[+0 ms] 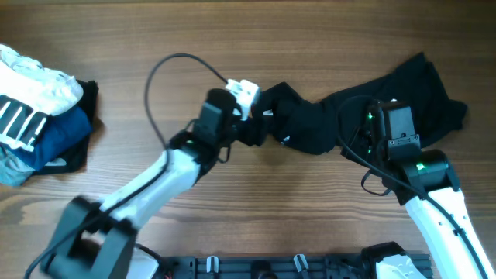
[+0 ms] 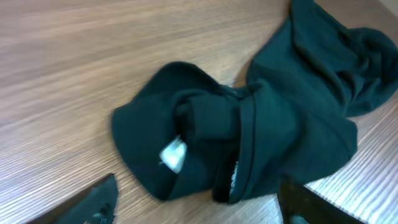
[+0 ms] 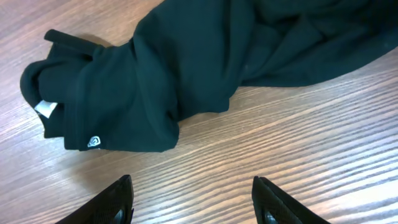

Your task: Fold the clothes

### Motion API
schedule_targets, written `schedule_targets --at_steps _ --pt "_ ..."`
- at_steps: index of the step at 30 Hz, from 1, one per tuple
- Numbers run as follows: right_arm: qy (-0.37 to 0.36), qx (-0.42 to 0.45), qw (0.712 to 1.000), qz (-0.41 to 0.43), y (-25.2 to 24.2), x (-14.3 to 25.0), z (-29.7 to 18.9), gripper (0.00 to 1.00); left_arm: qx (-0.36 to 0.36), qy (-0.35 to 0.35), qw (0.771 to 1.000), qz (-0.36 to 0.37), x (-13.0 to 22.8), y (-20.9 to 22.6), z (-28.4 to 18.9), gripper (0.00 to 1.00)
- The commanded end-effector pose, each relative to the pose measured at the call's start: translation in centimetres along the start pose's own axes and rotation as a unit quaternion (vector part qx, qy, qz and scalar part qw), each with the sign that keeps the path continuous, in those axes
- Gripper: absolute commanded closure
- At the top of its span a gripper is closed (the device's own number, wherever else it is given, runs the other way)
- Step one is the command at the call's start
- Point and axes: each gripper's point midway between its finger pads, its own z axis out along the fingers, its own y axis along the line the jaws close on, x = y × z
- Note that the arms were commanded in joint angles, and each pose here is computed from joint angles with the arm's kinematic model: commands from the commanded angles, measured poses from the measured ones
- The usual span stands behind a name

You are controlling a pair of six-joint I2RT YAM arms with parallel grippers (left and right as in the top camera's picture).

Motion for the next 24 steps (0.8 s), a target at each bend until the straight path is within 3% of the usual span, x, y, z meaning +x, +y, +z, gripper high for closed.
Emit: schedule_targets --at_steps 1,12,14,15,16,20,24 --pt "-0.005 -0.007 1.0 0.008 0.2 -0.1 -0.4 0.38 0.016 0.024 1.0 0.009 2.3 -1.8 2.8 0.33" --pt "-0.005 -0.007 1.0 0.007 0.1 -0.1 -0.4 0.38 0.039 0.068 0.997 0.012 7.2 -4.1 6.5 0.37" --pt "-0.003 -0.005 1.0 0.007 0.1 0.0 -0.4 0.38 0.039 0.069 0.997 0.012 7.4 -4.0 6.8 0.51" --pt "-0.002 -0.005 1.0 0.007 0.1 0.1 -0.4 0.38 0.039 0.068 0.997 0.012 7.4 -4.0 6.9 0.65" --pt "-0.001 -0.004 1.0 0.007 0.0 0.1 -0.4 0.38 0.04 0.063 0.997 0.003 7.2 -4.0 6.9 0.96" --pt "-0.001 -0.004 1.0 0.007 0.0 0.1 -0.4 0.39 0.045 0.048 0.998 -0.004 6.1 -4.4 6.7 0.96" --pt "-0.009 0.002 1.0 0.007 -0.2 -0.2 -0.4 0.39 0.043 -0.016 0.999 -0.006 0.0 -4.6 3.2 0.96"
